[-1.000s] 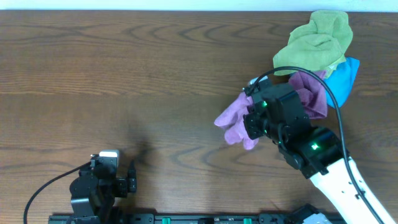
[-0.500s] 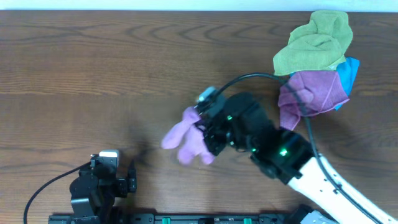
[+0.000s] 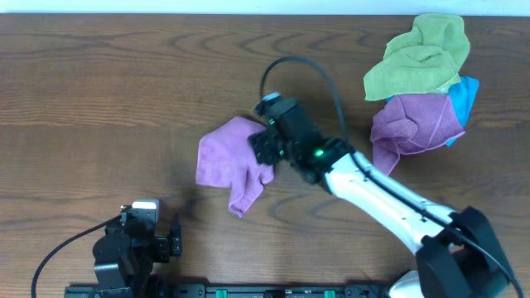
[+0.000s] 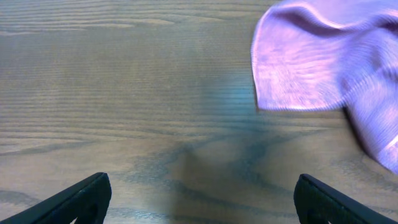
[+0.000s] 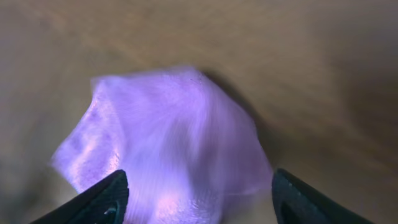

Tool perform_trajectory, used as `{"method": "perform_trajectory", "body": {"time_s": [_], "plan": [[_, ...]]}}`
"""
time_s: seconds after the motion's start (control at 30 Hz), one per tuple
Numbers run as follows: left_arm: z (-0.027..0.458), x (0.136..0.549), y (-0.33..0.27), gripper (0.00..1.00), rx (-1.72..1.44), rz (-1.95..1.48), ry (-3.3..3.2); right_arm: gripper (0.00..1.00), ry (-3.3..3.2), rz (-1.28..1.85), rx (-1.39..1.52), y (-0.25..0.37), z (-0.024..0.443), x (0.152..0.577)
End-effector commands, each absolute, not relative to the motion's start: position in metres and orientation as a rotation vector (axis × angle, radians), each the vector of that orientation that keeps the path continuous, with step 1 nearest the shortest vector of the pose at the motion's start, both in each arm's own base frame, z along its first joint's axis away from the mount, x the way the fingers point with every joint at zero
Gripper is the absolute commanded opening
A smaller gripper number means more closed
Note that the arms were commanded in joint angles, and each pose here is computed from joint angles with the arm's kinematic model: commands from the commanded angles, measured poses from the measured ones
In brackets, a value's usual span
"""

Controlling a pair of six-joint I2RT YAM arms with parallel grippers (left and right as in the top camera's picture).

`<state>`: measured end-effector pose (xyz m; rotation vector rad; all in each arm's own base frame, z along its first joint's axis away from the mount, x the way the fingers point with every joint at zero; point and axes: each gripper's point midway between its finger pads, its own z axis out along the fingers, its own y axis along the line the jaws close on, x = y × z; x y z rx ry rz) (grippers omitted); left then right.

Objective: Fold the cloth
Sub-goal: 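Pull the purple cloth left out of the pile with the right gripper, then lift and drag the purple cloth to spread it flat at table center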

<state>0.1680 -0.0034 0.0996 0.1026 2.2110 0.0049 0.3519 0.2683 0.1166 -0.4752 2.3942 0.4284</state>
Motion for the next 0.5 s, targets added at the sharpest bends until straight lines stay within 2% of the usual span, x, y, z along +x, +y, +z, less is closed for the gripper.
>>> {"method": "perform_trajectory", "body": {"time_s": [0.0, 0.1, 0.2, 0.4, 0.47], "plan": [[0.1, 0.168, -0.003, 0.95, 0.122, 0.017, 2.205, 0.76, 2.286, 0.403, -0.451, 0.257, 0.158, 0.365], [0.1, 0.168, -0.003, 0.95, 0.122, 0.017, 2.205, 0.72, 2.248, 0.41, -0.592, 0.26, 0.169, 0.354], [0.1, 0.168, -0.003, 0.95, 0.122, 0.017, 2.205, 0.69, 2.273, 0.386, -0.673, 0.259, 0.161, 0.344], [0.1, 0.168, -0.003, 0.95, 0.122, 0.018, 2.205, 0.67, 2.356, 0.455, -0.766, 0.275, 0.123, 0.334], [0.1, 0.168, -0.003, 0.95, 0.122, 0.018, 2.205, 0.67, 2.445, 0.513, -0.681, 0.278, 0.106, 0.33]]}}
